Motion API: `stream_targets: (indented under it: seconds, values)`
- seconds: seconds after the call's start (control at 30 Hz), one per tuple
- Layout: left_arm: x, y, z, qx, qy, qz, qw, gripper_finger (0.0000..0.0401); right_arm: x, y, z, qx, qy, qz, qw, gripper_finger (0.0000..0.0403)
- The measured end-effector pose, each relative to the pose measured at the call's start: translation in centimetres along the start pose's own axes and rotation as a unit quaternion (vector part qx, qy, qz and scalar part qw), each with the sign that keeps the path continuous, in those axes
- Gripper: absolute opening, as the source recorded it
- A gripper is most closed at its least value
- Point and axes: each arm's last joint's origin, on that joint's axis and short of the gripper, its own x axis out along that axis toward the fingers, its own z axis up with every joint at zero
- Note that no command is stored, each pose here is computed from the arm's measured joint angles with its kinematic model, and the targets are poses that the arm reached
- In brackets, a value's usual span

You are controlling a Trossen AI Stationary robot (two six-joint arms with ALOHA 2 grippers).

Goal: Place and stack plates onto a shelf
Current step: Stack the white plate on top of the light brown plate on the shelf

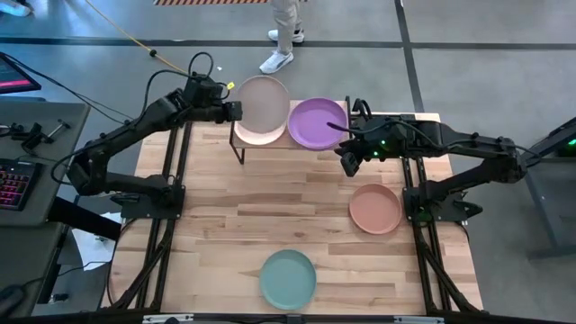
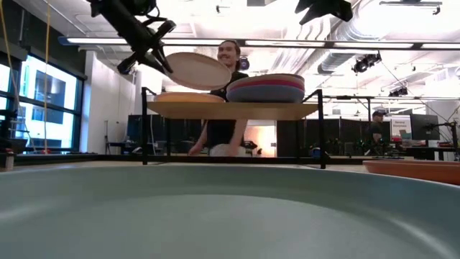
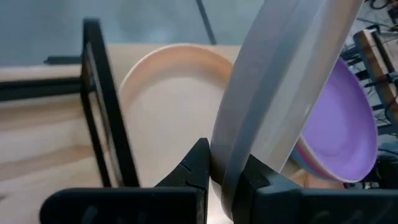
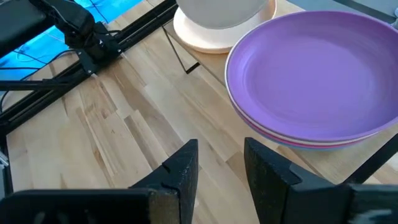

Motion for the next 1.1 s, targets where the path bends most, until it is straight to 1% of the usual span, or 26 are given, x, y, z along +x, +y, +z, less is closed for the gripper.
stream_targets:
  seconds: [0.13, 0.4, 0.57, 0.7, 1.1]
  values:
    - [-0.1, 0.7, -0.2, -0.008, 0.023, 0.021, 0.999, 0.0017, 0.0, 0.0, 0.0, -0.002, 0.000, 0.000, 1.000, 0.0110]
    - [0.1, 0.6, -0.4, -0.016, 0.035, 0.014, 0.999, 0.0023, 0.0, 0.0, 0.0, -0.002, 0.000, 0.000, 1.000, 0.0110]
    - [1.1, 0.7, -0.7, -0.017, 0.058, 0.029, 0.998, 0.0027, 0.0, 0.0, 0.0, 0.000, 0.000, 0.000, 1.000, 0.0110]
    - [2.1, 0.8, -0.7, -0.023, 0.070, 0.028, 0.997, 0.0028, 0.0, 0.0, 0.0, 0.004, 0.000, 0.000, 1.000, 0.0110]
    - [2.4, 0.8, -0.5, -0.023, 0.067, 0.022, 0.997, 0.0032, 0.0, 0.0, 0.0, 0.004, 0.000, 0.000, 1.000, 0.0110]
